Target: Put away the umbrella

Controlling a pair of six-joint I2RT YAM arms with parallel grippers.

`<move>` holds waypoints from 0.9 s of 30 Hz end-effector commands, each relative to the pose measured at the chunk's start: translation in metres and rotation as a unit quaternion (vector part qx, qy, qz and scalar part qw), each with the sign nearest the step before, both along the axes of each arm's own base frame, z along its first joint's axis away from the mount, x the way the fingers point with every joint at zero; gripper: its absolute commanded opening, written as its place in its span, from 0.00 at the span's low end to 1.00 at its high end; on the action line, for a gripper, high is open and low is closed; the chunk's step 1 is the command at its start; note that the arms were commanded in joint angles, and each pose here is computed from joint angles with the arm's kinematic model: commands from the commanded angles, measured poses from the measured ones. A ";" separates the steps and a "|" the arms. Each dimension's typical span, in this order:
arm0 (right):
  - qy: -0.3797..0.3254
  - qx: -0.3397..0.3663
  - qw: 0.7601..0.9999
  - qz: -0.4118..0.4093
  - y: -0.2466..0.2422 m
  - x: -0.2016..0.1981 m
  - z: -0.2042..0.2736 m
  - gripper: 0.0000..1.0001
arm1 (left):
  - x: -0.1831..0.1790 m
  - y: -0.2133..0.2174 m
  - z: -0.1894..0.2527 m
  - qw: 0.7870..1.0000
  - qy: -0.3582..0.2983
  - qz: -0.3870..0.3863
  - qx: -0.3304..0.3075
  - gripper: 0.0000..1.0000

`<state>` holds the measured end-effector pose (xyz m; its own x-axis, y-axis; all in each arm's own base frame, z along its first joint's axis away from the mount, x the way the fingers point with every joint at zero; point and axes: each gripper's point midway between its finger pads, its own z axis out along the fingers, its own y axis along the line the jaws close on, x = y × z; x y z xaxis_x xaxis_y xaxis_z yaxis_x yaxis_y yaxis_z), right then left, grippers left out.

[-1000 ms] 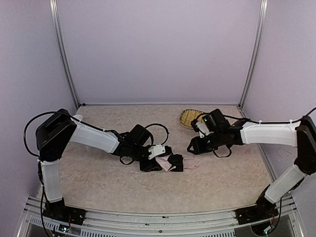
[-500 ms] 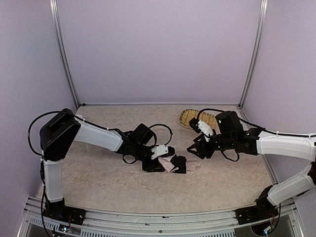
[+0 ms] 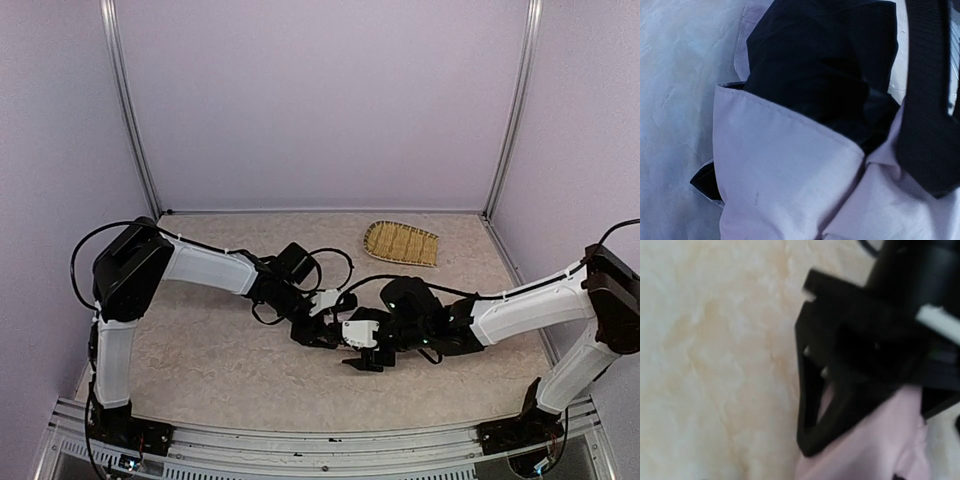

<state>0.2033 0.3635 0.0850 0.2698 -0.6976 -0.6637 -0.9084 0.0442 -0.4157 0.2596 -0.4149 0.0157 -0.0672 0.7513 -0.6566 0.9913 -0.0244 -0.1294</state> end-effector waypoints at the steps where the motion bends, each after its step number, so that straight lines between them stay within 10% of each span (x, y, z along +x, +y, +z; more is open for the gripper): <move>1: -0.093 -0.014 0.995 -0.028 -0.003 0.024 -0.002 0.77 | -0.052 0.048 -0.060 0.982 0.147 -0.004 0.118 0.09; 10: -0.128 -0.135 0.981 -0.057 -0.017 0.052 -0.061 0.72 | -0.063 0.052 -0.056 0.977 0.171 -0.028 0.128 0.09; 17: -0.106 -0.153 0.981 -0.061 -0.020 0.051 -0.074 0.30 | -0.063 0.049 -0.053 0.976 0.177 -0.040 0.118 0.20; 21: -0.059 -0.170 0.981 -0.071 -0.029 0.051 -0.086 0.24 | -0.047 0.042 -0.028 0.987 0.143 -0.035 0.059 0.46; 23: -0.041 -0.178 0.980 -0.074 -0.032 0.051 -0.090 0.18 | -0.036 0.040 -0.013 0.993 0.111 -0.029 0.032 0.96; 27: -0.001 -0.178 0.981 -0.074 -0.033 0.046 -0.090 0.13 | -0.009 0.041 0.029 1.000 0.011 0.009 -0.022 0.99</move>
